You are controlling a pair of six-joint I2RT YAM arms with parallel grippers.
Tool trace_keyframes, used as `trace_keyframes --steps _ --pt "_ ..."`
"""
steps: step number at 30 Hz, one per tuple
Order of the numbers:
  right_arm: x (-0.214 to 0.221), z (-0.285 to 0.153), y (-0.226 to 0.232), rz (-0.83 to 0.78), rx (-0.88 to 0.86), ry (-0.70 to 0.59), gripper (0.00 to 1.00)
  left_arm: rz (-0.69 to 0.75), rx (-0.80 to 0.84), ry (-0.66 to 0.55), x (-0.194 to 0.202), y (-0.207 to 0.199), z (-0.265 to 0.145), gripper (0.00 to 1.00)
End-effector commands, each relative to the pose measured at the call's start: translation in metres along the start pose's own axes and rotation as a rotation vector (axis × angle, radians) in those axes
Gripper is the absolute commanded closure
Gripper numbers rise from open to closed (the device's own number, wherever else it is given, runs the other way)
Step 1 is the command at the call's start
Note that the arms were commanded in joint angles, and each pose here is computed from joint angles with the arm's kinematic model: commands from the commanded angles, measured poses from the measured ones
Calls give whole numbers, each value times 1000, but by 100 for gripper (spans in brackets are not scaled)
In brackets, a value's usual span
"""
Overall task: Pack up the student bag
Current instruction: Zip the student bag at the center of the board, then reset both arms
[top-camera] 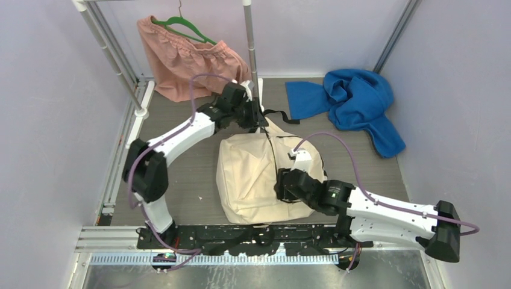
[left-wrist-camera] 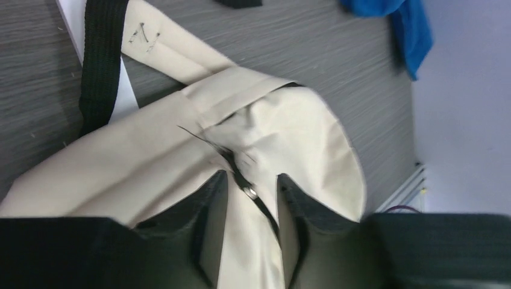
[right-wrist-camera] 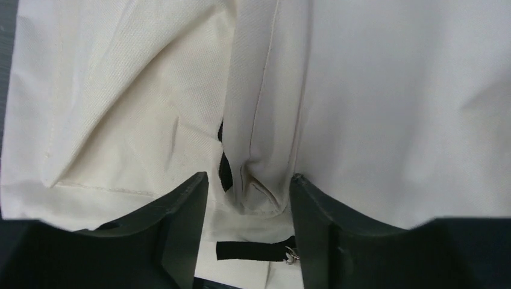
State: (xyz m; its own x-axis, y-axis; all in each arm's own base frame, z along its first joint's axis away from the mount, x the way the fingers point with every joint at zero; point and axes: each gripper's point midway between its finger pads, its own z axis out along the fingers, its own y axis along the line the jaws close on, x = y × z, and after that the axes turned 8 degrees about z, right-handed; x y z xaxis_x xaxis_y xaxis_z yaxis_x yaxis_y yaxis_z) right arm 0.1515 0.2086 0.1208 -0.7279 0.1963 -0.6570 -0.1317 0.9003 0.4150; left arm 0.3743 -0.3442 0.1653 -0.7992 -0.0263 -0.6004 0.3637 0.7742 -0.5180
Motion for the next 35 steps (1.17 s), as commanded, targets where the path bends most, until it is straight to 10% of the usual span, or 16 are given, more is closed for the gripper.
trace_keyframes --steps 1,9,15,22,35 --pt "-40 -9 23 -17 -25 -108 31 154 48 -158 -35 -45 -75 57" --pt "-135 -15 -10 110 85 -294 14 265 21 -200 18 -46 -163 46" --pt "-192 -2 -93 361 351 -247 6 205 -275 -251 61 32 -219 43" --pt "-202 -14 -145 476 562 -347 0 96 -421 -179 140 96 -236 38" --pt "-191 -42 -156 484 543 -483 0 -69 -378 -337 155 107 -253 37"
